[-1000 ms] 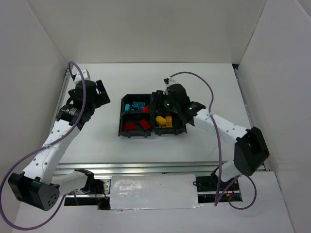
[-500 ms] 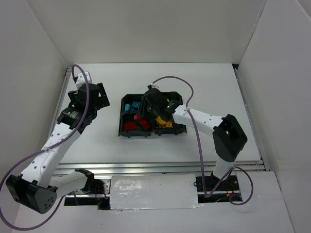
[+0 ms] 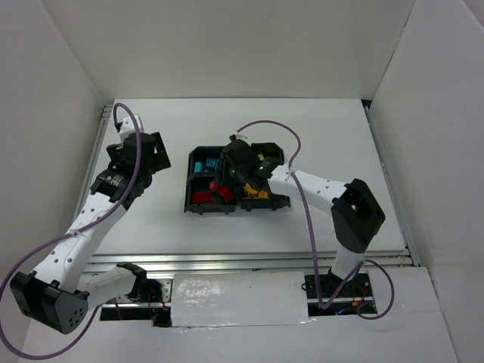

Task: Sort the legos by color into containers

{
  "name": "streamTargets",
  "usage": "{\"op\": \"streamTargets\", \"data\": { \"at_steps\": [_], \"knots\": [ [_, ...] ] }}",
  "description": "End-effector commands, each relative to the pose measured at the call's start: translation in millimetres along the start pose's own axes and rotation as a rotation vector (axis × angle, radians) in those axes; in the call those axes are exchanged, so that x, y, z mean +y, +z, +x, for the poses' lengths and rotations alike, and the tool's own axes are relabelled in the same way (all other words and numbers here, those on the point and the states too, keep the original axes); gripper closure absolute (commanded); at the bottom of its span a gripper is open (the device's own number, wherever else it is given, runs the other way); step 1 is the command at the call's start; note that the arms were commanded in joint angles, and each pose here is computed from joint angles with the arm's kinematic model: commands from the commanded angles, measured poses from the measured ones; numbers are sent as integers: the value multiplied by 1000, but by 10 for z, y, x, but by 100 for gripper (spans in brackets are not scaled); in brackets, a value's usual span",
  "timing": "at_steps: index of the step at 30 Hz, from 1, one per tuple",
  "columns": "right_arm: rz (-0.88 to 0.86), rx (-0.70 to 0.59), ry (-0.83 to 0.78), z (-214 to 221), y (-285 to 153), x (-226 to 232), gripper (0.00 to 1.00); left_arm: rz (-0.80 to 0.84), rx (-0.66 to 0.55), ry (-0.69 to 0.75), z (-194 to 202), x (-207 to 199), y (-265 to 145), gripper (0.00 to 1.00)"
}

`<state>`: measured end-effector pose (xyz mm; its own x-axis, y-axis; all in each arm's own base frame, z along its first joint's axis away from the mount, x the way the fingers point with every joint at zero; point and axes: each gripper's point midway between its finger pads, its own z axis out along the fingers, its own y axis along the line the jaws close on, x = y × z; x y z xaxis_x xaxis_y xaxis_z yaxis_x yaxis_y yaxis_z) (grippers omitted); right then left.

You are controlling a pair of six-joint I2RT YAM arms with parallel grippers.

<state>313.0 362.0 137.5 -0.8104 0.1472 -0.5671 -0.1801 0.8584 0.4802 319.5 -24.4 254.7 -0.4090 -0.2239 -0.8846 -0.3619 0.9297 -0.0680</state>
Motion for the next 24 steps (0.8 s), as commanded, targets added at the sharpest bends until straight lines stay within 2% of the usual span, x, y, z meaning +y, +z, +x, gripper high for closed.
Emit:
{"op": "streamTargets", "data": {
  "at_steps": [1,17,24],
  "knots": [
    [-26,-56,-2,-146,-163,110,100,17,-46,-46,-119,-21,-7,1],
    [19,-54,-33,-183,-62,62,100,65,-16,-56,-63,-95,40,0],
    [37,-43,-42,-184,23,65,95,63,-44,-54,-113,-52,-1,1]
  ]
}}
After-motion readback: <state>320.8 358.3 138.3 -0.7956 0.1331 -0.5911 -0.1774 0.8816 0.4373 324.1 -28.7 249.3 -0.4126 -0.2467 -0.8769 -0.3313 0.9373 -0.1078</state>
